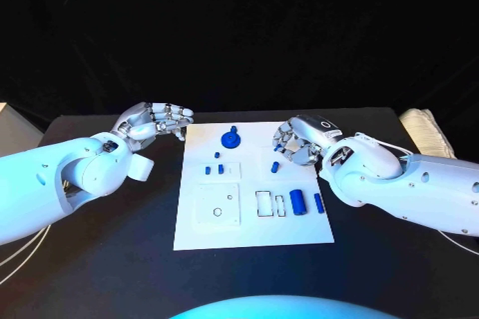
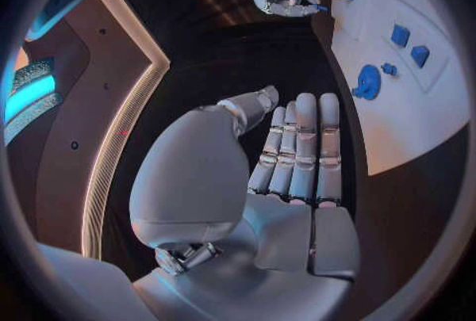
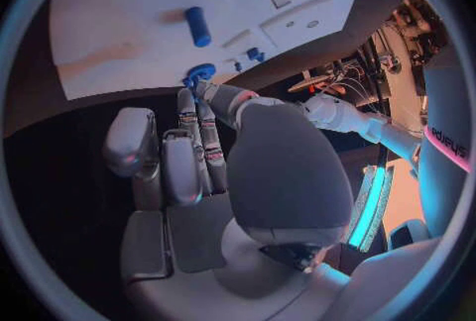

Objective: Assemble the parts on the task board

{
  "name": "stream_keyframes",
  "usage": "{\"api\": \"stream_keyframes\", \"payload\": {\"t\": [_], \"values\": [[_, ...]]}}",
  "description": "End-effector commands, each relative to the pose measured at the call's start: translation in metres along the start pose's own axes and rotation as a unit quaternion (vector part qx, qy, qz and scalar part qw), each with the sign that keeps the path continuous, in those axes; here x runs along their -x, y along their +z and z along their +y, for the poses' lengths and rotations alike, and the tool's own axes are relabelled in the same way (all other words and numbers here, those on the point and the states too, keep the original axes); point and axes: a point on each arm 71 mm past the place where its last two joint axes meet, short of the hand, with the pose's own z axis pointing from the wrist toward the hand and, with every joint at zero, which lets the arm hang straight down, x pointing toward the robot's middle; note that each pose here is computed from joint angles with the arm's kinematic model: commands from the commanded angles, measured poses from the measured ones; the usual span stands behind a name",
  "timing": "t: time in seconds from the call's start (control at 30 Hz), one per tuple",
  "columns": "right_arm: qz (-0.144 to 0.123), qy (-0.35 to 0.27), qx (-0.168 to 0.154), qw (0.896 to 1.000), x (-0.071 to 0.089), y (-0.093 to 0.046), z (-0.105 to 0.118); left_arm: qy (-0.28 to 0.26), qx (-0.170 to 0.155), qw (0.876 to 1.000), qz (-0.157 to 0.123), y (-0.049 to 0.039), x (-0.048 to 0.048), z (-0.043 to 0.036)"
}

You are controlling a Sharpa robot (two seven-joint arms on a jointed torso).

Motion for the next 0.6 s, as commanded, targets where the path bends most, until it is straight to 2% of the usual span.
{"api": "stream_keyframes", "payload": {"t": [0.03, 0.3, 0.6], "values": [[0.018, 0.028, 0.027, 0.999, -0.005, 0.001, 0.021, -0.008, -0.008, 1.0, 0.008, 0.0025, -0.004, -0.0011], [0.057, 0.043, 0.077, 0.995, -0.028, 0.001, 0.061, -0.012, -0.01, 1.0, 0.013, 0.0072, -0.0113, -0.001], [0.082, 0.037, 0.098, 0.991, -0.054, 0.004, 0.078, -0.015, -0.011, 1.0, 0.017, 0.0104, -0.0174, -0.0011]]}}
